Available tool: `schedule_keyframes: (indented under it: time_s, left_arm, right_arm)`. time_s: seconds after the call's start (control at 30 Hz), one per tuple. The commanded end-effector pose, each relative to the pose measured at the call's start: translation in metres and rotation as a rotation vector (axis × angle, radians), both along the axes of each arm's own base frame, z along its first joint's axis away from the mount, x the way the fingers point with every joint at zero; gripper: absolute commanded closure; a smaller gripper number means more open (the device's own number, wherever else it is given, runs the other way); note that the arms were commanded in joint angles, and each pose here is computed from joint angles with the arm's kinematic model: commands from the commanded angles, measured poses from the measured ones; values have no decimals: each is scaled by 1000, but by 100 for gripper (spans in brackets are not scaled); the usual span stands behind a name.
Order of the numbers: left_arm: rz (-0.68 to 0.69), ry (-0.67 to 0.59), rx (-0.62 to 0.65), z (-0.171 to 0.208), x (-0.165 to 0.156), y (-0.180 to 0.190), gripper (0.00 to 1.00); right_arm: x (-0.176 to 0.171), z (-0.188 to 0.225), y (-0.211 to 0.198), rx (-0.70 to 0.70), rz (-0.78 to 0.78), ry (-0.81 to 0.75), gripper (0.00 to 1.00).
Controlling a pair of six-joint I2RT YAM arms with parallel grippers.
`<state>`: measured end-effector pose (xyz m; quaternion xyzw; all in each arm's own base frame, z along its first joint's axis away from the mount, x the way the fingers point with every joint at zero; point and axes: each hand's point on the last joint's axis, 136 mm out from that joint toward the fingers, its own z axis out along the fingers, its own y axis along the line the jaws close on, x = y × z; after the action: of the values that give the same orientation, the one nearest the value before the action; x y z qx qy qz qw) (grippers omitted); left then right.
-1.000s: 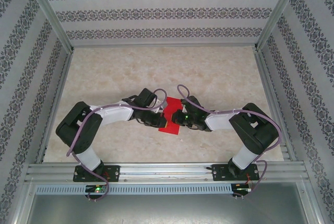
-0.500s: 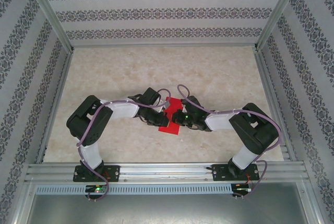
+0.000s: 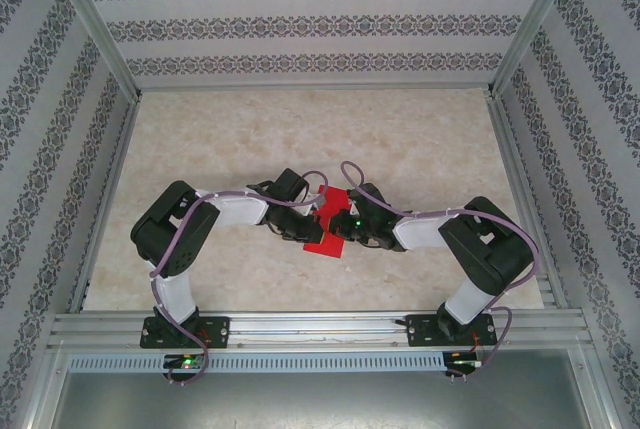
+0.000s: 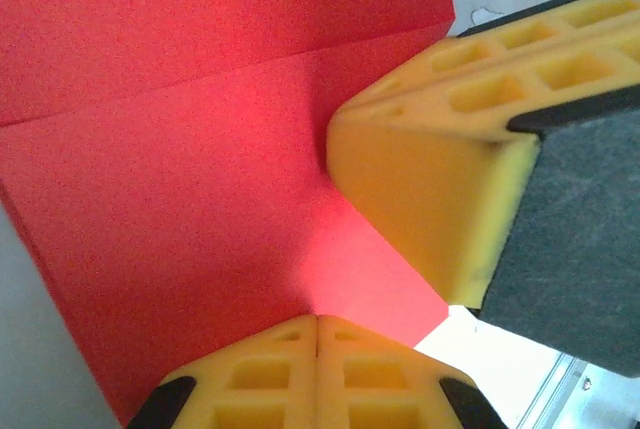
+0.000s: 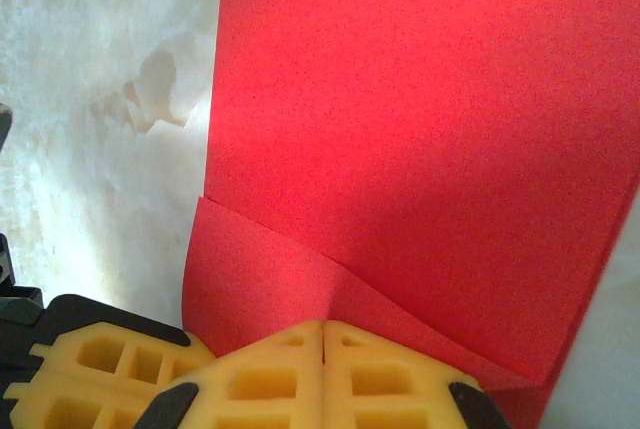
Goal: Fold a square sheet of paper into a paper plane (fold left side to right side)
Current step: Fold the triangle a second time at the center of the table.
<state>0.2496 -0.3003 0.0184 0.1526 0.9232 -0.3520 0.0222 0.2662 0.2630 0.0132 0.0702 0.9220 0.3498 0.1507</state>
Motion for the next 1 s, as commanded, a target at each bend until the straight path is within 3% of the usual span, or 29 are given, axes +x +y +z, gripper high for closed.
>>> schedule_keyframes:
  time_s: [0.0,0.97]
  left_arm:
    - [-9,-11,31,-7,-7,6,98]
    - [-12,-24,148,-23,-33,45,98]
  right_arm:
    - [-33,-56,-46,-199,-36,162,100]
    - [-43,-69,-63,-260,-44,214,100]
